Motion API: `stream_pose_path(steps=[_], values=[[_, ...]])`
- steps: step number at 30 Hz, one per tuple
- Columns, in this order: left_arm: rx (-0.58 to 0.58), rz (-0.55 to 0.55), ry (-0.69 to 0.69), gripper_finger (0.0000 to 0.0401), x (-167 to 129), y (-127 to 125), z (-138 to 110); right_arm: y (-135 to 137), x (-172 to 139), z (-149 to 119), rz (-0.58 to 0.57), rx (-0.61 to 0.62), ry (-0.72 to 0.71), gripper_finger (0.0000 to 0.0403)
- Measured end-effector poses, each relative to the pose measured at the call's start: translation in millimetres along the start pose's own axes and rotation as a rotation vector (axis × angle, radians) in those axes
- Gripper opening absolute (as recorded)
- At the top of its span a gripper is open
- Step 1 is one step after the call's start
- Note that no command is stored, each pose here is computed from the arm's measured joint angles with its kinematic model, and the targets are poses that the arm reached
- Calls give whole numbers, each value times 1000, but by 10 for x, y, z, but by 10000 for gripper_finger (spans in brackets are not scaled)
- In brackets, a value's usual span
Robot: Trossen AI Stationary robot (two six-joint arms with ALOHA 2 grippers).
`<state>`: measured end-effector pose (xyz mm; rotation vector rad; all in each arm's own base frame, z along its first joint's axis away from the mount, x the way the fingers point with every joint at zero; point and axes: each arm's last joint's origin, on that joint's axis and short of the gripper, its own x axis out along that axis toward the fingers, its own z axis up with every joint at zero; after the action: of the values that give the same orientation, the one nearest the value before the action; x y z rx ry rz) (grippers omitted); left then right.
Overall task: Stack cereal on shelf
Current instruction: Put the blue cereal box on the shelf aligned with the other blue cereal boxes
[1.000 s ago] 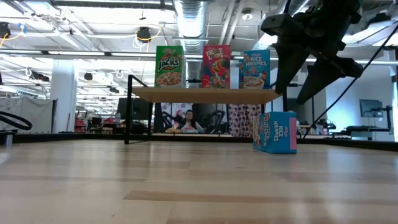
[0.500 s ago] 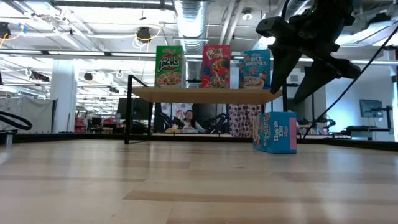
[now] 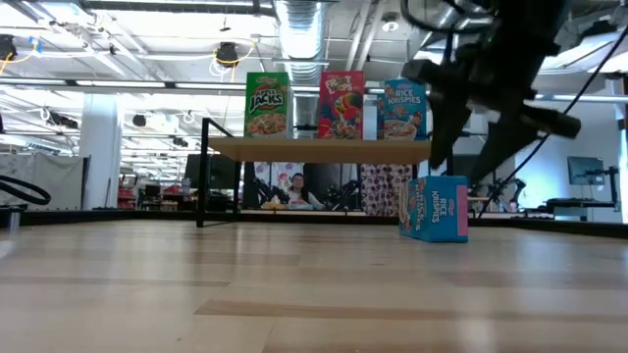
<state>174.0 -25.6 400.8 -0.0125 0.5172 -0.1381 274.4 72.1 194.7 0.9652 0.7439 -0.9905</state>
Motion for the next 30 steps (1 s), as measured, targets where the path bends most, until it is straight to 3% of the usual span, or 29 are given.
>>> stream_pose_path(steps=[8, 30], values=[[7, 22, -1, 283, 1, 6, 1, 39, 162, -123, -48, 13, 0, 260], [33, 22, 1, 283, 8, 7, 1, 43, 209, 10, -58, 54, -86, 260]])
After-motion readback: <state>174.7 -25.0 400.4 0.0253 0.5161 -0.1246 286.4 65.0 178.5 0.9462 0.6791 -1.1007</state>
